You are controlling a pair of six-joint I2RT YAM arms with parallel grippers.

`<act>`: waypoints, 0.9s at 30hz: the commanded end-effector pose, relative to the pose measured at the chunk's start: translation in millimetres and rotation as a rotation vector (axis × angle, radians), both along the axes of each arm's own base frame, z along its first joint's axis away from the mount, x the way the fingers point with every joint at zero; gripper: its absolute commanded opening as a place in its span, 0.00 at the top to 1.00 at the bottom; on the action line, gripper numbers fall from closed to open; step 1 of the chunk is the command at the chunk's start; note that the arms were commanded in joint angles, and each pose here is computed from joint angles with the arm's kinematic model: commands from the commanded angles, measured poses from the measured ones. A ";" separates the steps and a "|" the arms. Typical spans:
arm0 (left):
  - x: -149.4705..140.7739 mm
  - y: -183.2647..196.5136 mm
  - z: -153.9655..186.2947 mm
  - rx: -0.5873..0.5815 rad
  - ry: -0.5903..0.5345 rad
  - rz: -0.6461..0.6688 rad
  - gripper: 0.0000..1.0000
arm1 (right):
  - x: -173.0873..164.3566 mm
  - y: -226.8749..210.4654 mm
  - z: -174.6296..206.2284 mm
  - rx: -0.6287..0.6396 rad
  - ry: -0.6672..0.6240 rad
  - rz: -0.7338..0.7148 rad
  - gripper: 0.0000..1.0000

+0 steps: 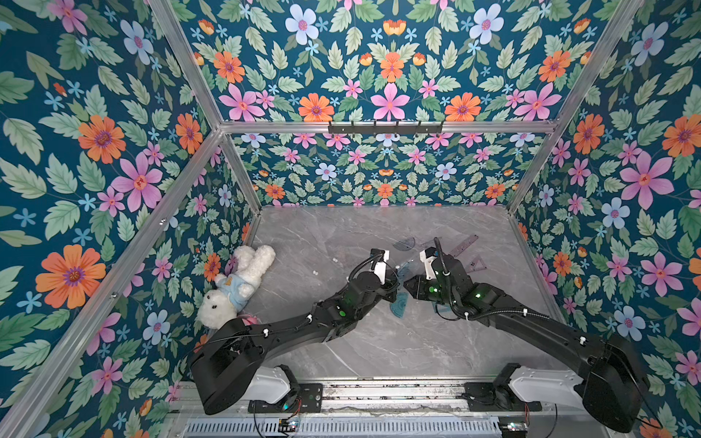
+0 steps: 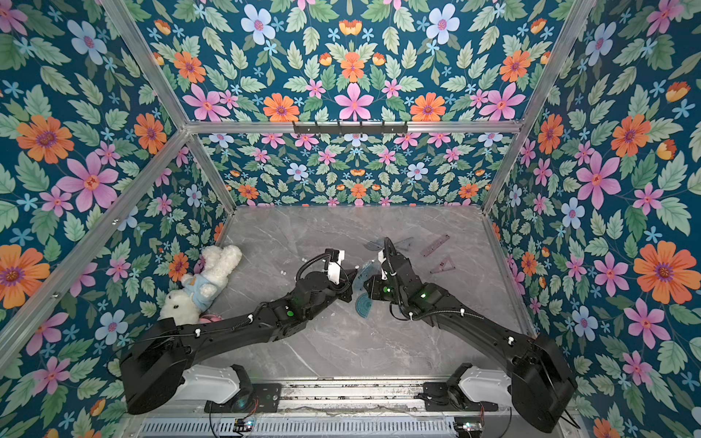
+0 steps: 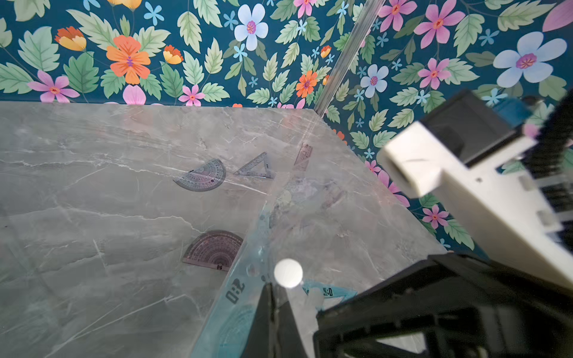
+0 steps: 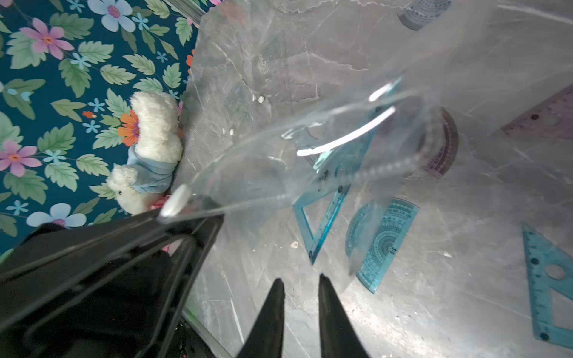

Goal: Open the ruler set and take out the ruler
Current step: Take out the ruler from the ruler set bag.

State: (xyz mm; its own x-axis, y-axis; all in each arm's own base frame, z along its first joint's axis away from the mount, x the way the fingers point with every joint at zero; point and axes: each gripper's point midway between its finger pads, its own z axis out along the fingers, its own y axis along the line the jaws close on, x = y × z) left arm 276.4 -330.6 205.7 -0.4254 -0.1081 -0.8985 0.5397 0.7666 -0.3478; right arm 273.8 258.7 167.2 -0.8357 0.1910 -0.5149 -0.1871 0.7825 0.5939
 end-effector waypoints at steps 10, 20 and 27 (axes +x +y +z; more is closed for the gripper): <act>-1.2 -14.0 12.3 -0.066 -0.010 -0.034 1.00 | 17.2 2.2 -13.7 -0.041 -0.017 -0.037 0.60; -2.1 -19.5 13.3 -0.088 -0.008 -0.043 1.00 | 26.3 14.2 -24.7 0.023 0.010 -0.034 0.60; -1.8 -21.3 14.5 -0.095 -0.009 -0.044 1.00 | 28.9 16.4 -26.4 0.082 0.022 -0.044 0.60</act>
